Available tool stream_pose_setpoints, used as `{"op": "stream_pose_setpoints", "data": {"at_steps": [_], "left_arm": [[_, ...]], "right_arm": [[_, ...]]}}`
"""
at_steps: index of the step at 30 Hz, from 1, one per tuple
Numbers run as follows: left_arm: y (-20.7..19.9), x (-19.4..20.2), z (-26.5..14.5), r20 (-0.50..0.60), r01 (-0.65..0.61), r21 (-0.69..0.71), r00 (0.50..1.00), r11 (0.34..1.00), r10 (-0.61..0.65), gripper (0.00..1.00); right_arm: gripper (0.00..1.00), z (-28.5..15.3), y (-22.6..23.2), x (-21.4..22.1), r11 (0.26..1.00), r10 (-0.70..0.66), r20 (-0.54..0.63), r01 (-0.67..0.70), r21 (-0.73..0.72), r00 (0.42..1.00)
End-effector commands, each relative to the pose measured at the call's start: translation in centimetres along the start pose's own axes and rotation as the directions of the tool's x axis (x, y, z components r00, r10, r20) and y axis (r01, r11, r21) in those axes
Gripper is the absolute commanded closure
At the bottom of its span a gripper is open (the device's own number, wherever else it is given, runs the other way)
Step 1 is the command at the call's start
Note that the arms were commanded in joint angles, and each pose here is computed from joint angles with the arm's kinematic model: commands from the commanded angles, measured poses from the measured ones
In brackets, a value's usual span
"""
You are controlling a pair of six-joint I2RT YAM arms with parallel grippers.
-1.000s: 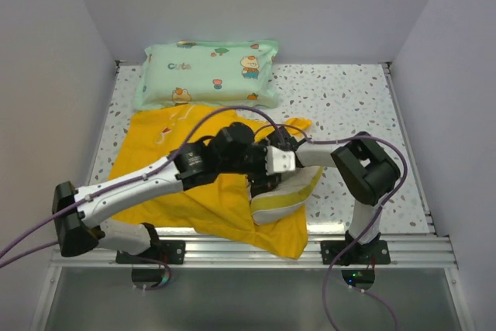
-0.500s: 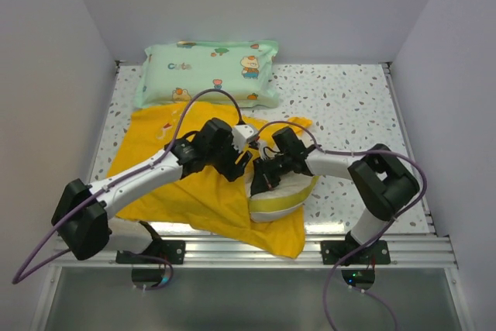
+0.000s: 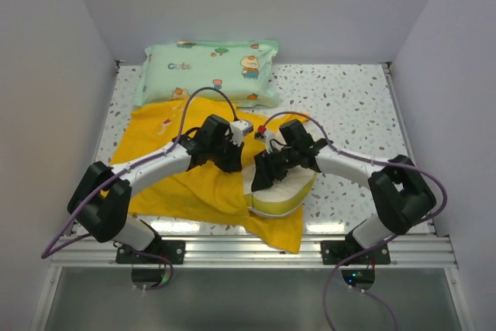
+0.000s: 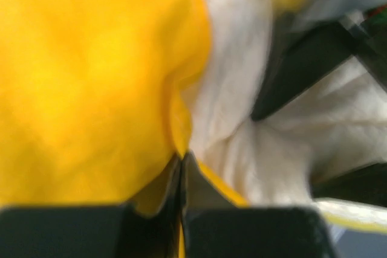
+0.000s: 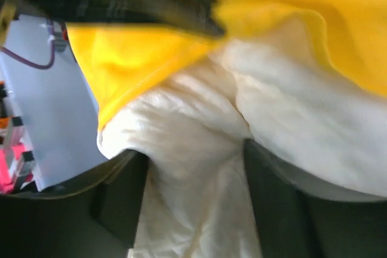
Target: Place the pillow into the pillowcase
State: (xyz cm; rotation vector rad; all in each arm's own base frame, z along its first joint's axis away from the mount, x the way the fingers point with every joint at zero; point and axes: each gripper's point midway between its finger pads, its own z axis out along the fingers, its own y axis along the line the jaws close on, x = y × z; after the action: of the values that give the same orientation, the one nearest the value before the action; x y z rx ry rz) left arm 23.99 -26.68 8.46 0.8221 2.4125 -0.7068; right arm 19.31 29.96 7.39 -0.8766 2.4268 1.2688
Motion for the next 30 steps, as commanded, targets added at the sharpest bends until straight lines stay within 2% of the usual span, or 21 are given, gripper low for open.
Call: {"op": "stream_pose_setpoints", "data": {"at_steps": [1, 3, 4, 6, 8, 9, 10, 14, 16, 19, 20, 23, 24, 26, 27, 28, 30], "left_arm": [[1.3, -1.0, 0.5, 0.04, 0.084, 0.036, 0.996, 0.996, -0.085, 1.0], [1.8, -1.3, 0.7, 0.046, 0.086, 0.045, 0.995, 0.995, -0.088, 1.0], [1.9, -1.3, 0.8, 0.046, 0.087, 0.047, 0.995, 0.995, -0.089, 1.0], [1.7, -1.8, 1.0, 0.063, 0.079, 0.065, 0.995, 0.995, -0.083, 1.0], [1.6, -2.1, 1.1, 0.068, 0.077, 0.078, 0.994, 0.994, -0.083, 1.0], [1.7, -2.2, 1.3, 0.068, 0.078, 0.081, 0.994, 0.994, -0.084, 1.0], [1.7, -2.2, 1.5, 0.065, 0.081, 0.085, 0.994, 0.993, -0.086, 1.0], [2.1, -2.7, 1.6, 0.069, 0.092, 0.094, 0.993, 0.991, -0.099, 1.0], [1.6, -3.6, 1.2, 0.094, 0.075, 0.122, 0.992, 0.99, -0.086, 1.0], [0.2, -5.4, 0.2, 0.142, 0.032, 0.181, 0.988, 0.983, -0.059, 1.0], [-0.4, -6.3, 0.0, 0.17, 0.016, 0.209, 0.984, 0.978, -0.053, 1.0], [-4.1, -8.7, -1.3, 0.219, -0.053, 0.332, 0.976, 0.942, -0.022, 1.0], [-5.4, -10.1, -1.8, 0.257, -0.099, 0.359, 0.966, 0.928, 0.003, 1.0], [-9.4, -10.5, -1.9, 0.278, -0.19, 0.416, 0.958, 0.889, 0.074, 1.0], [-11.0, -11.4, -1.9, 0.302, -0.236, 0.435, 0.947, 0.869, 0.106, 1.0], [-12.3, -11.5, -1.9, 0.308, -0.265, 0.453, 0.942, 0.851, 0.129, 1.0], [-14.9, -12.0, -1.3, 0.322, -0.3, 0.49, 0.935, 0.819, 0.15, 1.0]], "right_arm": [[0.29, -5.7, -0.7, -3.5, 0.977, -0.136, 0.063, 0.124, 0.175, 0.989], [0.23, -8.8, -1.9, -4.1, 0.963, -0.108, 0.084, 0.084, 0.255, 0.991], [0.23, -9.9, -2.3, -2.9, 0.96, -0.054, 0.057, 0.036, 0.277, 0.997], [0.2, -13.1, -4.3, -2.5, 0.936, 0.008, 0.097, -0.041, 0.349, 0.995], [0.17, -15.1, -5.6, -0.3, 0.914, 0.116, 0.068, -0.133, 0.383, 0.991], [0.16, -16.7, -6.8, -0.5, 0.898, 0.163, 0.119, -0.197, 0.393, 0.98], [0.08, -17.4, -6.8, -0.1, 0.903, 0.177, 0.108, -0.206, 0.377, 0.978], [0.07, -18.9, -9.3, 0.8, 0.86, 0.256, 0.091, -0.27, 0.433, 0.962], [0.07, -19.0, -10.5, 2.5, 0.821, 0.366, 0.06, -0.353, 0.449, 0.929], [0.08, -18.0, -10.7, 3.4, 0.828, 0.433, -0.009, -0.393, 0.4, 0.901], [0.11, -17.3, -10.0, 3.0, 0.849, 0.441, -0.009, -0.414, 0.33, 0.897], [0.2, -14.1, -9.6, 2.8, 0.841, 0.523, -0.032, -0.509, 0.183, 0.852], [0.38, -13.2, -9.3, 2.7, 0.832, 0.548, -0.042, -0.538, 0.137, 0.836], [0.51, -11.0, -9.2, 2.1, 0.823, 0.569, -0.049, -0.567, 0.042, 0.821], [0.62, -10.5, -7.9, 0.9, 0.776, 0.628, -0.039, -0.629, -0.051, 0.777], [0.68, -10.3, -8.1, -1.0, 0.814, 0.577, 0.03, -0.572, -0.098, 0.816], [0.79, -9.8, -7.1, -2.9, 0.815, 0.57, 0.087, -0.55, -0.181, 0.817]]}}
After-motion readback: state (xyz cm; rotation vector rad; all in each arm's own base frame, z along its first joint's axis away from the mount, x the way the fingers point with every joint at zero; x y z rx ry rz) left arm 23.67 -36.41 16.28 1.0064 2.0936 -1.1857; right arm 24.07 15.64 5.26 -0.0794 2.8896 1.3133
